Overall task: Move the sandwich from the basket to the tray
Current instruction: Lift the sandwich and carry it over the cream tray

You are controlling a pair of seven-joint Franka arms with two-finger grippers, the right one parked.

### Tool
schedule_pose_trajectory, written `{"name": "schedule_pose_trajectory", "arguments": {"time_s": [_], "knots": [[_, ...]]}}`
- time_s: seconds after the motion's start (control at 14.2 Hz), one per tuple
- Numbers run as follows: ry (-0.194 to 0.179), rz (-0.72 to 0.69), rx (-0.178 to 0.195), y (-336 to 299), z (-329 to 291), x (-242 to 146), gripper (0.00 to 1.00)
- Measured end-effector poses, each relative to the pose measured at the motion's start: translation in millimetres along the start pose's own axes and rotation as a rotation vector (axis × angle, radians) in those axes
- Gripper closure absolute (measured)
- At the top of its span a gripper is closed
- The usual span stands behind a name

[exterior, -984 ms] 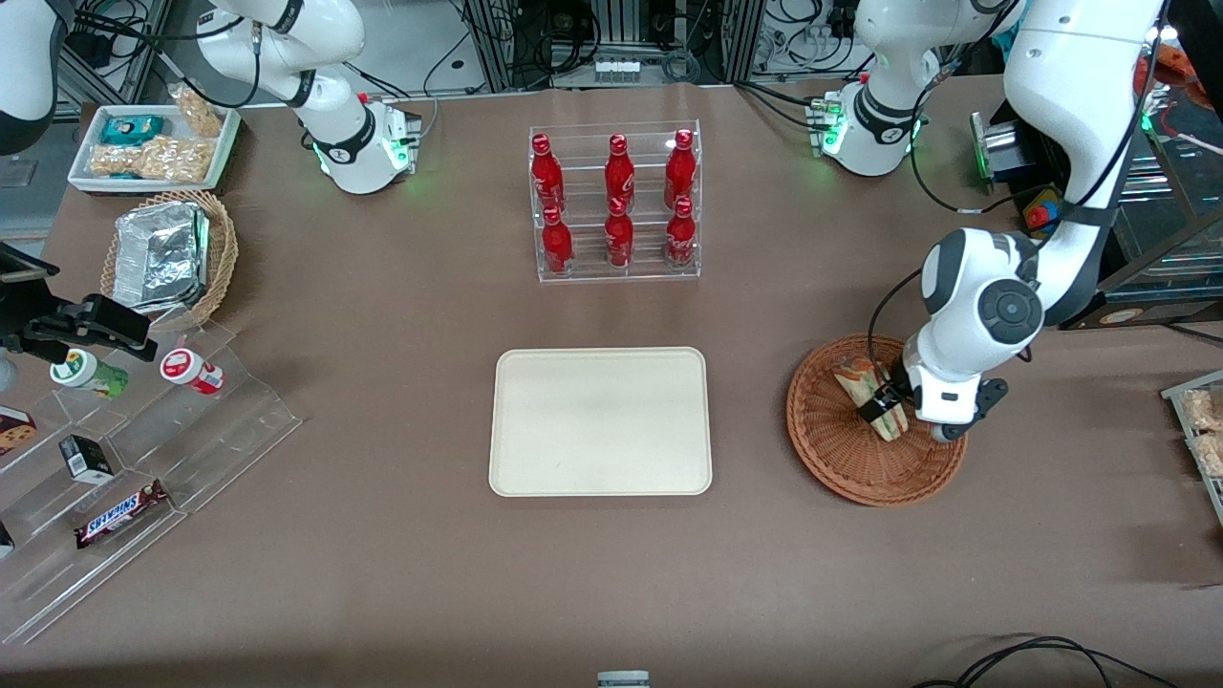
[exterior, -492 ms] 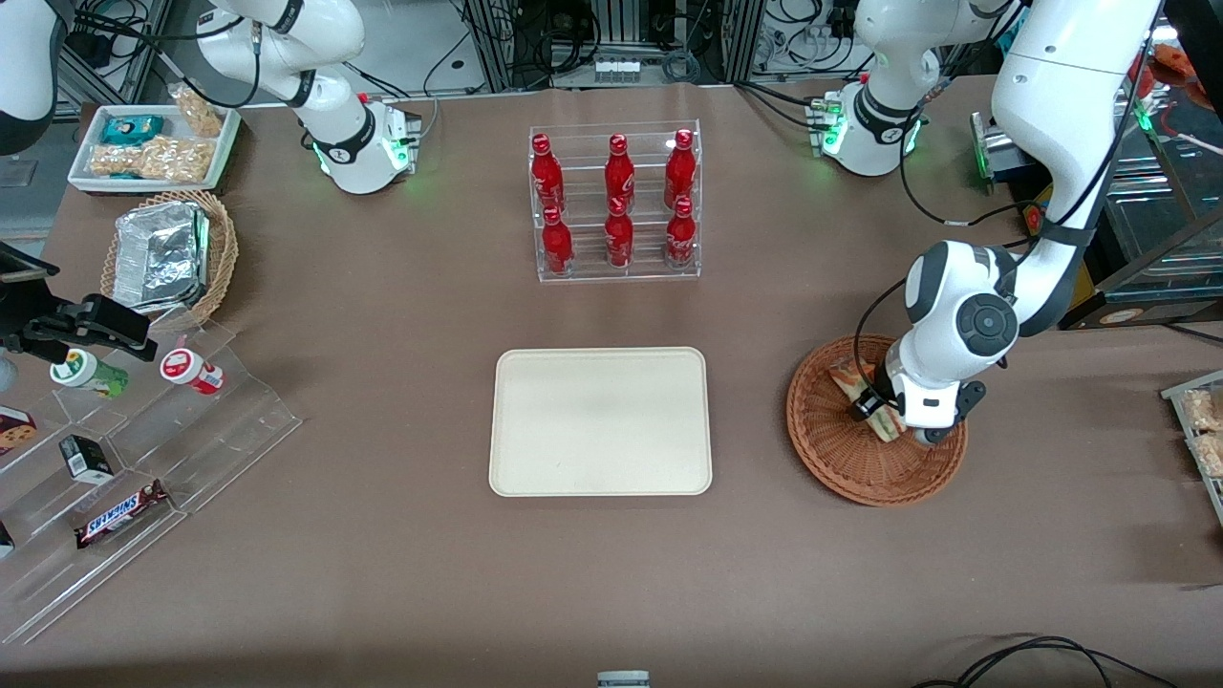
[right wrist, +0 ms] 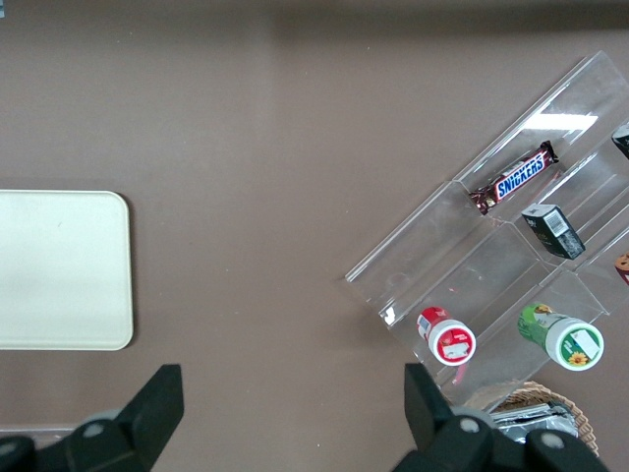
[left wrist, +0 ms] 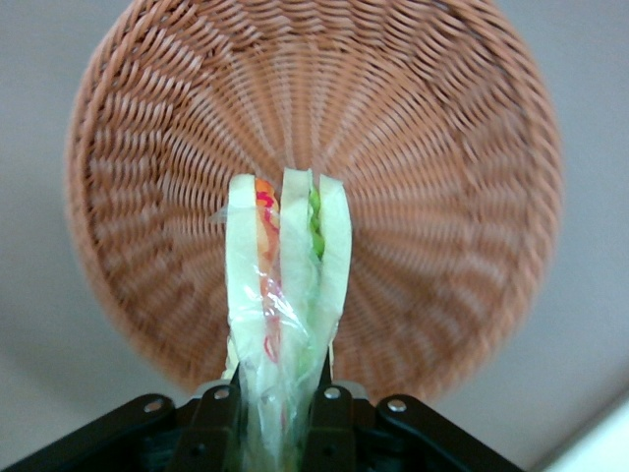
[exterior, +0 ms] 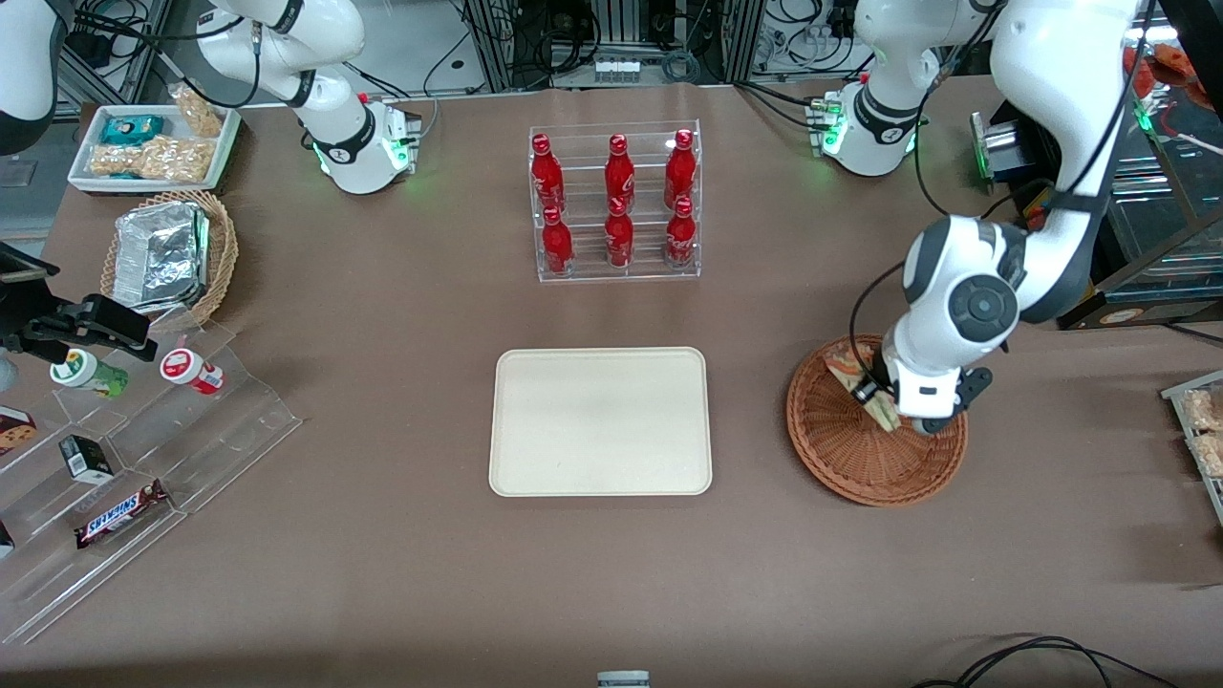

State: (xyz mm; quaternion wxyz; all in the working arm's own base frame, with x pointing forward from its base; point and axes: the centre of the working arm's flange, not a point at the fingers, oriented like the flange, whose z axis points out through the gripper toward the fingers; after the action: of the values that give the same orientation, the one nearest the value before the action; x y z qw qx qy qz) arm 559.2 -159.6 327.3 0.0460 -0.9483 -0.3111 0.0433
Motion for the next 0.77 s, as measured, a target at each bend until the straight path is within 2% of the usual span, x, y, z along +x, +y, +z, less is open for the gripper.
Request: {"name": "schedule_pose_trajectory", "arguments": {"time_s": [0.14, 0.42, 0.56, 0.7, 0.77], "knots": [[0.007, 0.092, 0.041, 32.0, -40.6, -47.2, 0.84], [0.036, 0.317, 0.043, 109.7, -50.7, -157.6, 0.85], [0.024, 0.396, 0.029, 151.8, -31.7, -193.6, 0.85], [0.001, 0.435, 0.007, 193.1, -7.5, -208.2, 0.85], [-0.006, 0.444, -0.019, 213.9, 5.3, -209.8, 0.85]]}}
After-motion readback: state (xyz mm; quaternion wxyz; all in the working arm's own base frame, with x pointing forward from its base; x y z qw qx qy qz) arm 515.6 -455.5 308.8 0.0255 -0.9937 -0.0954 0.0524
